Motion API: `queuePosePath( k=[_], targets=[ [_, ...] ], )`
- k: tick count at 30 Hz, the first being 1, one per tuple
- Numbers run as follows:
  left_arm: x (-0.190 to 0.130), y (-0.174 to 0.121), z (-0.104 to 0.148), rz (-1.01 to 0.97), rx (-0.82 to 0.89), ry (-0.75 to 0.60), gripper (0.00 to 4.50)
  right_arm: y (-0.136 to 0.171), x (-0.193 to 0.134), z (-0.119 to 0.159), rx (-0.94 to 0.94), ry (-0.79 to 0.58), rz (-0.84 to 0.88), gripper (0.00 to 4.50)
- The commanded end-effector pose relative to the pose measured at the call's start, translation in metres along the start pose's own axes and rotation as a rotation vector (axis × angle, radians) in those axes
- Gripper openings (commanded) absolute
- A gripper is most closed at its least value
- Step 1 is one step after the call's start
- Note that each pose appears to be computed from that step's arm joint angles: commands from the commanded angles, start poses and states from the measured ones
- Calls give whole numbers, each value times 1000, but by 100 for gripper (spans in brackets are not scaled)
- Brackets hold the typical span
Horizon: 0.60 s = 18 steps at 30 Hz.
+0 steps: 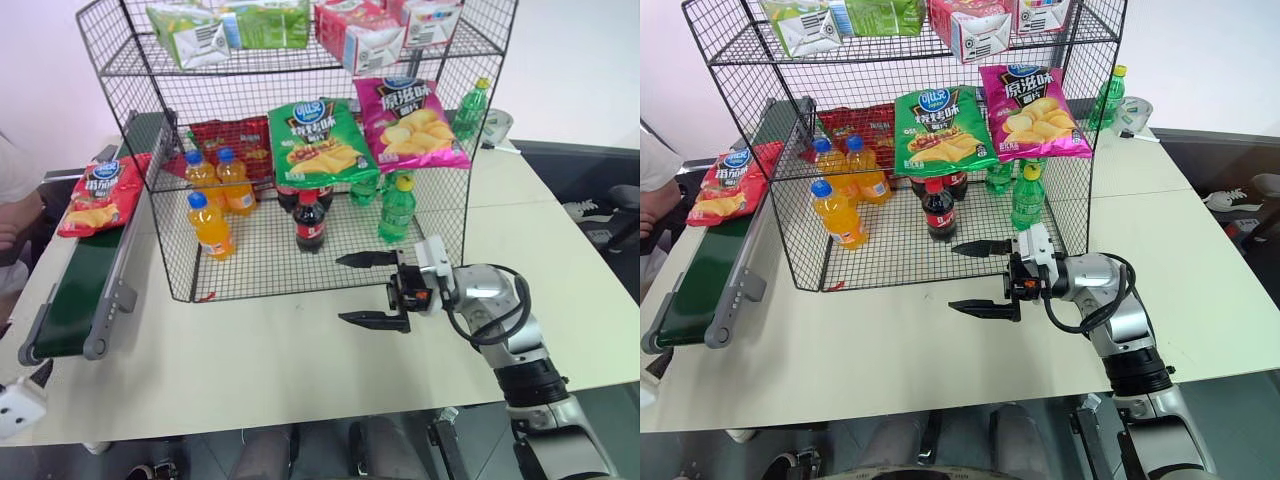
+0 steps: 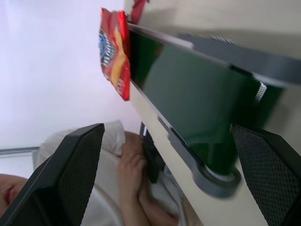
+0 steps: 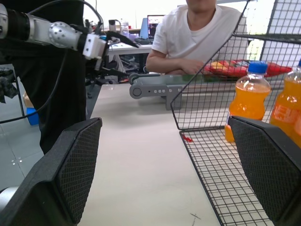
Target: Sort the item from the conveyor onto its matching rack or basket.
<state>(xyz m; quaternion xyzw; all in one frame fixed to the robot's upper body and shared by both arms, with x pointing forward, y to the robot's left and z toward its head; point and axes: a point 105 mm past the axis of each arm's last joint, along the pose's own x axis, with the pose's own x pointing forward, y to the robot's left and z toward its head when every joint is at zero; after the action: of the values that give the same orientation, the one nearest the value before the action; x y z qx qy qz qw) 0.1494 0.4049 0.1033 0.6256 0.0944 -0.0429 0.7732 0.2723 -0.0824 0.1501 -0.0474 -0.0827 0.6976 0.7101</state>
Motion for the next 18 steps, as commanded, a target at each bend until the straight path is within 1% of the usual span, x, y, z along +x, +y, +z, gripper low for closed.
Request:
queuePosePath(
  k=[1,6,12,15,18],
  targets=[
    [-3,3,-2,-7,34,-13,448,-2,2,9,-48,-13,8,450],
    [-4,1,-9,-5,32,4,448,-2,2,8,-44,-8,6,450],
    [4,-18,-15,-55,24,5,448,-4,3,8,-53,-3,0,450],
    [16,-4,-9,25,25,-32,448,-4,0,9,-57,9,-2,450],
    [18,-4,-10,23,42,-32,448,-4,-1,8,-66,20,-9,450]
  ],
)
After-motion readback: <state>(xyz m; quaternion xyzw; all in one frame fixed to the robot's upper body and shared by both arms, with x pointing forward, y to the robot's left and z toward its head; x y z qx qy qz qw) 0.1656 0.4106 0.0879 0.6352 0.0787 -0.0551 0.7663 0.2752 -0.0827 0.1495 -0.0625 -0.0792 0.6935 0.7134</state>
